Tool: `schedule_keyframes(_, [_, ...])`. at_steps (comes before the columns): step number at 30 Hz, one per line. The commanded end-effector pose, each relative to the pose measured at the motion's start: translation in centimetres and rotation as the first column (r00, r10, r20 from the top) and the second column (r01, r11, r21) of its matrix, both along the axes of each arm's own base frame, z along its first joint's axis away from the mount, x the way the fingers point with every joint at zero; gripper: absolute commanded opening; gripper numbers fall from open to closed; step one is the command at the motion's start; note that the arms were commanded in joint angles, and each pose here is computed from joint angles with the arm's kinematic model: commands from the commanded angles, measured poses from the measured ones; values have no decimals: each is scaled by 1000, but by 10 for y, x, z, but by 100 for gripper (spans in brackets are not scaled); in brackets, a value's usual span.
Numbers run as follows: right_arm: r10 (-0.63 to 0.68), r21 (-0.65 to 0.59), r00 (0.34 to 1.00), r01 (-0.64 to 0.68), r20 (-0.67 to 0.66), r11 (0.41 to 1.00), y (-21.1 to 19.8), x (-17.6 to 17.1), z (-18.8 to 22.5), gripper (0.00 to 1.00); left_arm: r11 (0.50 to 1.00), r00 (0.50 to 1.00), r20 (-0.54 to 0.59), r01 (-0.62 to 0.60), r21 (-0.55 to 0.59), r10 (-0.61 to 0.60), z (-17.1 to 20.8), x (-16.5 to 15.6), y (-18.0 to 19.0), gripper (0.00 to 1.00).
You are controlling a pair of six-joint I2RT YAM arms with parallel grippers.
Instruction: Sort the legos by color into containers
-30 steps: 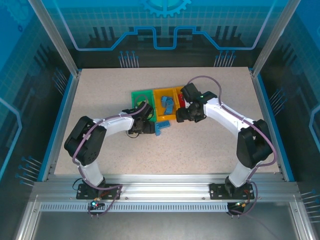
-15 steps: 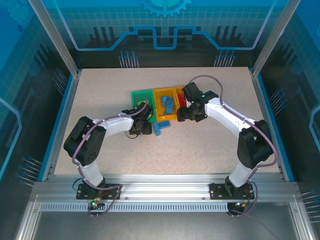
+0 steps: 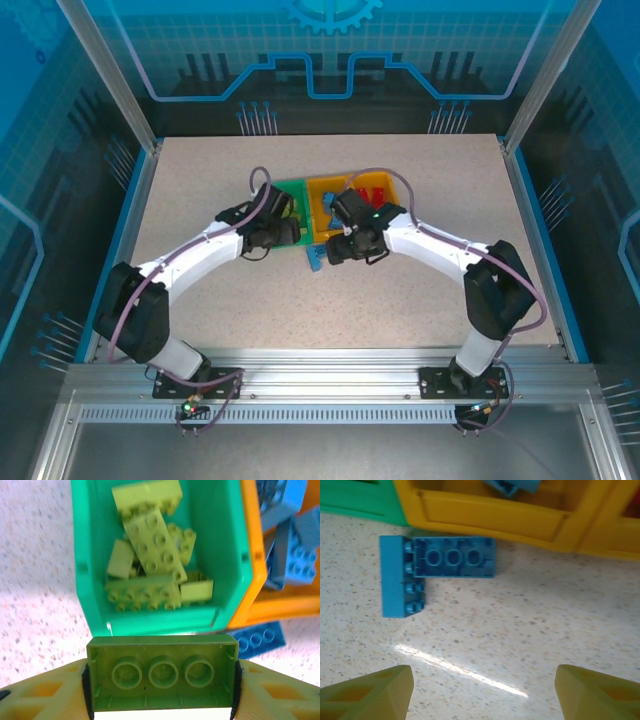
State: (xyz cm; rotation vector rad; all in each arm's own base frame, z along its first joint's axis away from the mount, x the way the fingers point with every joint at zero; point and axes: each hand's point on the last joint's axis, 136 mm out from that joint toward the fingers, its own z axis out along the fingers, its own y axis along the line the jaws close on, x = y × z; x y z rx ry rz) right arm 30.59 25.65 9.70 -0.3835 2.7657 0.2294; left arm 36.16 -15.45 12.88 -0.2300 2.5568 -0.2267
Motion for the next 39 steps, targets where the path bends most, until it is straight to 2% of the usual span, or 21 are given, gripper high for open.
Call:
schedule_keyframes(1, [12, 10, 1000, -12, -3, 1000, 26, -2, -12, 76, 1000, 1000, 2, -5, 2, 5, 6, 27, 10, 59])
schedule_keyframes(6, [13, -2, 1000, -13, -17, 1000, 45, -3, -24, 76, 998, 1000, -22, 9, -60, -10, -4, 68, 6, 60])
schedule_keyframes(11, [20, 4, 999, -20, -26, 1000, 60, -3, -31, 76, 997, 999, -9, 49, -59, -49, -7, 95, -4, 61])
schedule_keyframes(14, [31, -10, 999, -32, -44, 999, 66, -4, -37, 76, 997, 998, -38, 48, -67, -50, -16, 105, -6, 67])
schedule_keyframes(16, [33, -28, 998, -35, -61, 999, 68, -5, -42, 74, 996, 998, -51, 44, -77, -48, -19, 108, -8, 74])
schedule_keyframes(20, [39, -41, 996, -42, -76, 998, 71, -2, -48, 67, 994, 998, -53, 22, -108, -28, -17, 104, -9, 86])
schedule_keyframes(24, [65, -40, 993, -70, -98, 997, 79, -2, -51, 56, 992, 999, -46, -10, -123, 4, -11, 95, -4, 99])
schedule_keyframes(31, [83, -61, 987, -92, -139, 994, 81, -7, -63, 42, 989, 998, 10, -67, -128, 69, 14, 73, 13, 99])
schedule_keyframes(34, [88, -69, 986, -99, -144, 993, 82, -7, -67, 41, 988, 995, 33, -86, -129, 91, 26, 62, 21, 99])
schedule_keyframes(36, [92, -73, 985, -103, -144, 992, 82, -6, -67, 40, 986, 993, 34, -105, -132, 111, 28, 53, 28, 99])
schedule_keyframes(39, [103, -62, 985, -112, -138, 992, 86, -5, -64, 32, 981, 989, 14, -145, -126, 148, 19, 40, 44, 99])
